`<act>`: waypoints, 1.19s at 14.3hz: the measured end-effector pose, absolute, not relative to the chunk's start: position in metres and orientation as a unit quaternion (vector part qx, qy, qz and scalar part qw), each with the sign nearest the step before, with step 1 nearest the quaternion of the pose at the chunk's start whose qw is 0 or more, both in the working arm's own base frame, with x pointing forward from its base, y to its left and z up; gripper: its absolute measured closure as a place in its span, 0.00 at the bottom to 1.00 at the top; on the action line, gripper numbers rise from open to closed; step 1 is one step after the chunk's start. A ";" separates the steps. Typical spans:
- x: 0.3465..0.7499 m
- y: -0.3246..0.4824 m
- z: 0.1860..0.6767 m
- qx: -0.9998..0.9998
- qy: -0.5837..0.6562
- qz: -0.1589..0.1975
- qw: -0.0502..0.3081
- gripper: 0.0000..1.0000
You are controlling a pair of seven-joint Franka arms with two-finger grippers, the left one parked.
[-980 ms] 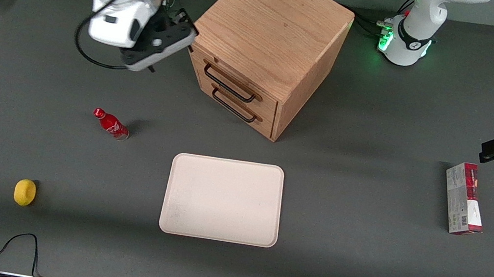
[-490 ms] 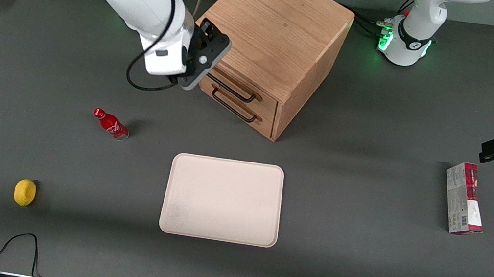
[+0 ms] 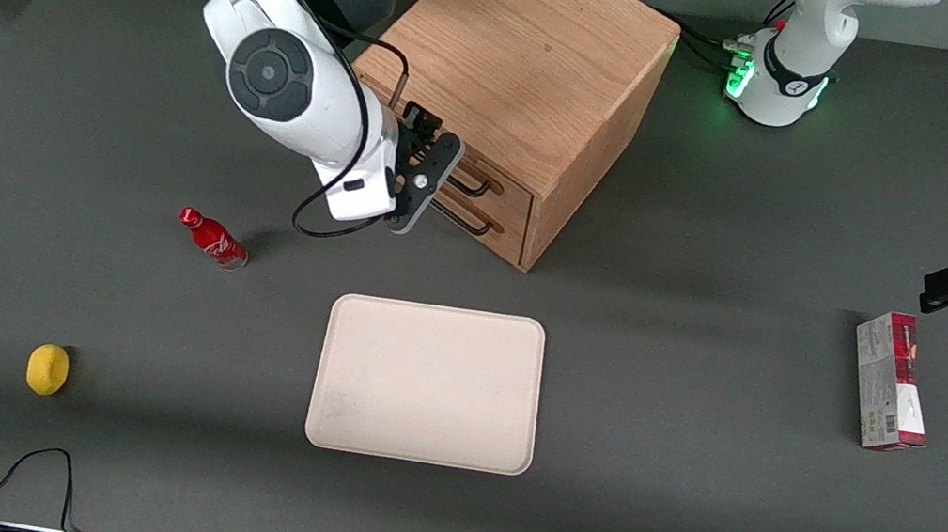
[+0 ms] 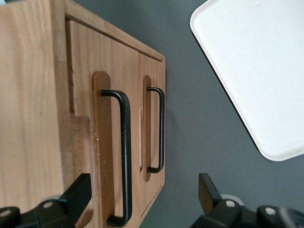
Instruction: Open upper drawer
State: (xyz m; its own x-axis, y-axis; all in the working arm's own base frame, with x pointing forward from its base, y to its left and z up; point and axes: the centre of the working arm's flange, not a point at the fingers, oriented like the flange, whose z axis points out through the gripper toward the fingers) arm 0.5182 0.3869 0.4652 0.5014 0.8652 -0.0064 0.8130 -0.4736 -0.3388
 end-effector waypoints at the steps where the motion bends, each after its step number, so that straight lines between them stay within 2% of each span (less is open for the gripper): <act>1: 0.516 0.389 0.458 -0.852 -0.494 0.090 0.147 0.00; 8: 0.498 0.401 0.423 -0.838 -0.518 0.094 0.142 0.00; 17: 0.498 0.397 0.404 -0.829 -0.537 0.084 0.131 0.00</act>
State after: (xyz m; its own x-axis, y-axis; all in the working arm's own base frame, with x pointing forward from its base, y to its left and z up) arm 0.4976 0.3975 0.4044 0.4096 0.9123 0.0010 0.8681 -0.3894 -0.3077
